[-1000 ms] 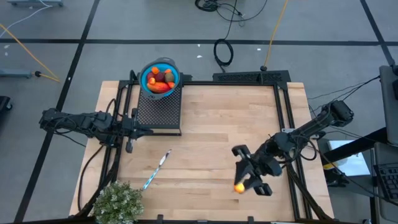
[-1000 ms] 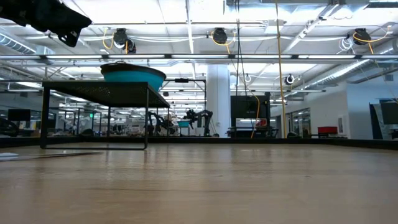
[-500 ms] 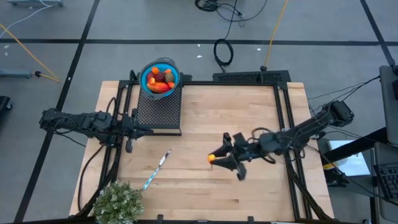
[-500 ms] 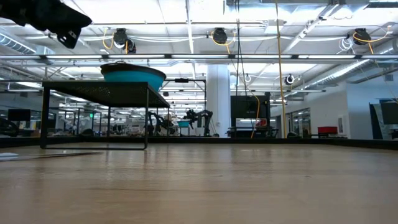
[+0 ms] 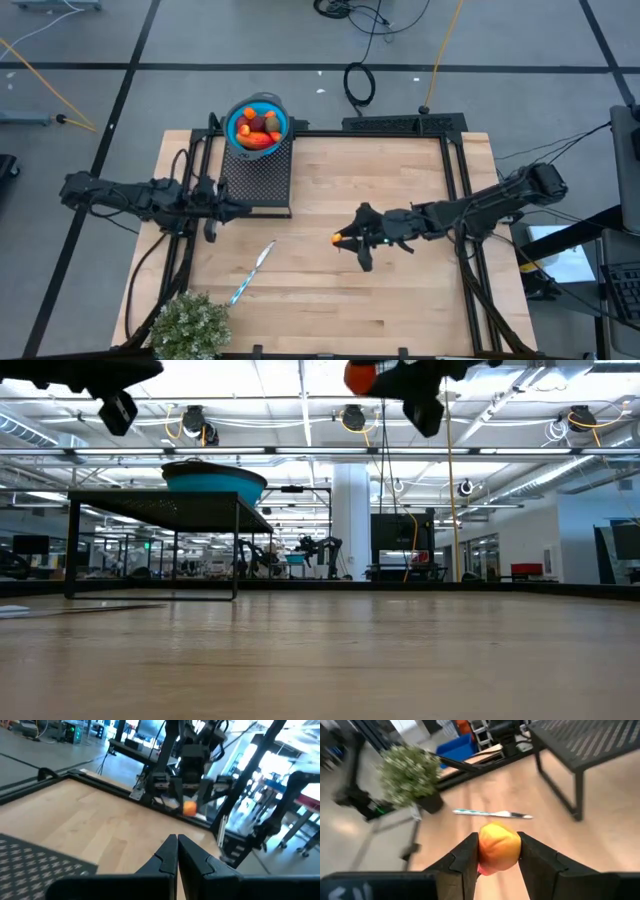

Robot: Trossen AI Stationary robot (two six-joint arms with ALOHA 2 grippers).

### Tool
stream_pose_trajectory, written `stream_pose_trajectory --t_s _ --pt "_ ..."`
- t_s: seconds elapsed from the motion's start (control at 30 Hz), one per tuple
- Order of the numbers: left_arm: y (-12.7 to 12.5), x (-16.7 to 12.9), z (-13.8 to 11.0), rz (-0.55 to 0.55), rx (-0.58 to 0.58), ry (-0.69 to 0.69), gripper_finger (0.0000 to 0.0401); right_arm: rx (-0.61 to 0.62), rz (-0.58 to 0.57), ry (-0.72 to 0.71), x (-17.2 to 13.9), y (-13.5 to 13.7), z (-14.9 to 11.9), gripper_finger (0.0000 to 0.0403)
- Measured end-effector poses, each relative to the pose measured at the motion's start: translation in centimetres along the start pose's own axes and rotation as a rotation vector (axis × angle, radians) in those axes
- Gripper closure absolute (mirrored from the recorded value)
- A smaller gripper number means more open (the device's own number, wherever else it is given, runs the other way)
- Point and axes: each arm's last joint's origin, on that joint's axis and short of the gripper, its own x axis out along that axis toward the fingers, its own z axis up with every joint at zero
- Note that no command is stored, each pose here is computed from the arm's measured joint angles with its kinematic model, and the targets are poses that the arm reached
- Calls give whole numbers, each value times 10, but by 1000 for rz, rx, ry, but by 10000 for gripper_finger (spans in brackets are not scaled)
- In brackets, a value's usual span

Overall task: Pick & Place Fruit
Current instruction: Put the orange pear into the blue strainer bowl on the shelf

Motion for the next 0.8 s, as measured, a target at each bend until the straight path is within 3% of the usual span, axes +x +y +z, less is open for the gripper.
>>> stream_pose_trajectory --t_s 0.3,0.43,0.57,0.8 --pt "-7 41 0 -24 -41 -58 348 -367 -73 -11 7 -21 9 285" --pt "-8 57 -4 -27 -60 -74 320 -484 -70 -115 7 -23 22 287" --pt "-9 70 -8 -38 -97 -94 297 -540 -61 -255 5 -23 37 287" --pt "-10 91 -13 -71 -133 -151 257 -518 -44 -439 0 -22 55 286"
